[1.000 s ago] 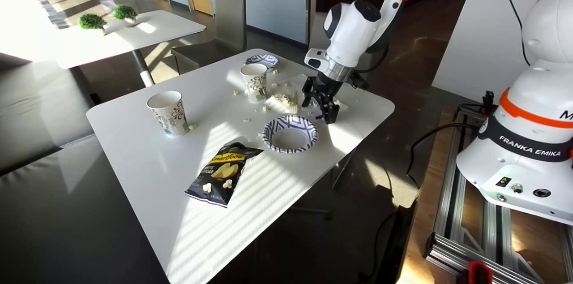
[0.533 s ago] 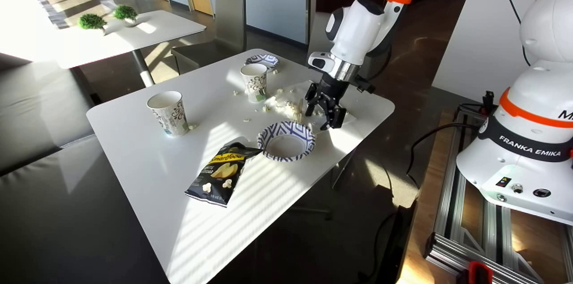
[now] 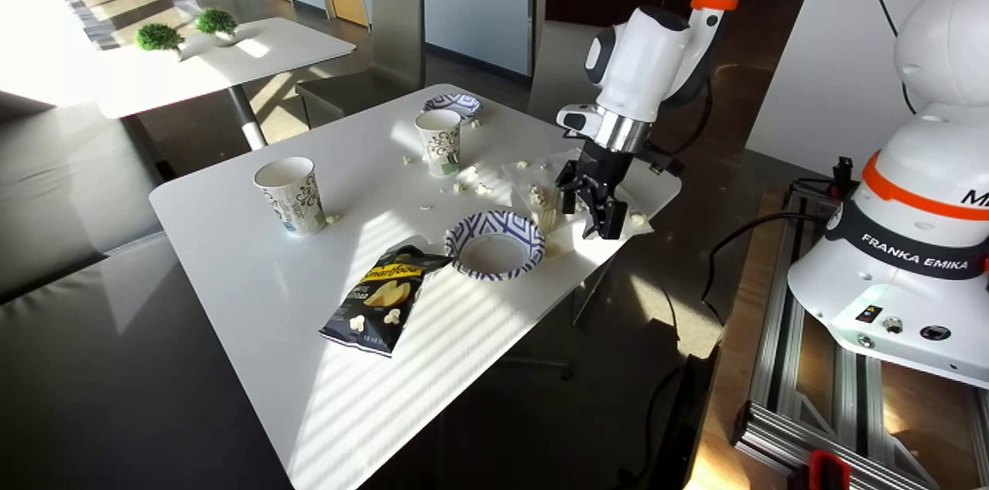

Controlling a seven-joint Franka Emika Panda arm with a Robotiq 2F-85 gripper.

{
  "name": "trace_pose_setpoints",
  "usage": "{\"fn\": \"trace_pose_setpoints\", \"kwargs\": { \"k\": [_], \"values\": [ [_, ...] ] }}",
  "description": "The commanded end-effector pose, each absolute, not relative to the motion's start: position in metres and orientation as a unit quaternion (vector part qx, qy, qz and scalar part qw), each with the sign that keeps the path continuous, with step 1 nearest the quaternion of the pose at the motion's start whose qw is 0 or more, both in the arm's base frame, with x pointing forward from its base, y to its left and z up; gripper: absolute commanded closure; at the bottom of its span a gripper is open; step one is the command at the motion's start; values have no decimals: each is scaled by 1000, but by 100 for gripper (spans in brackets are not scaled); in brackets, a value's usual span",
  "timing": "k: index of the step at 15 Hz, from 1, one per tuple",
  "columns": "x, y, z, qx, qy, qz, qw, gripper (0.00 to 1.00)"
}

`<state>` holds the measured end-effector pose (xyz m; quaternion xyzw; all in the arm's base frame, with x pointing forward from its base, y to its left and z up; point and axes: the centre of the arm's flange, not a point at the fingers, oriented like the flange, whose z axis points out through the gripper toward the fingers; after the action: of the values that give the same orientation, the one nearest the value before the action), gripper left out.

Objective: Move the white napkin forwards then move the white fork backwards

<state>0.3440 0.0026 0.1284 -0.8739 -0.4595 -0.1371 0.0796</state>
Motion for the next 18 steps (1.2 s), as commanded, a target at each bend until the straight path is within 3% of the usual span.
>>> {"fn": "trace_pose_setpoints", "kwargs": {
  "k": [1, 3, 8, 9, 10, 13, 18],
  "values": [
    [311, -22, 125, -913, -383, -130, 63, 12],
    [308, -39, 127, -925, -351, -134, 51, 10],
    [319, -82, 131, -940, -305, -149, 28, 24],
    [323, -88, 132, -941, -300, -151, 26, 30],
    [329, -92, 132, -942, -298, -155, 24, 29],
    [347, -95, 134, -939, -304, -160, 19, 37],
    [375, -88, 139, -932, -317, -173, 11, 38]
  ]
}}
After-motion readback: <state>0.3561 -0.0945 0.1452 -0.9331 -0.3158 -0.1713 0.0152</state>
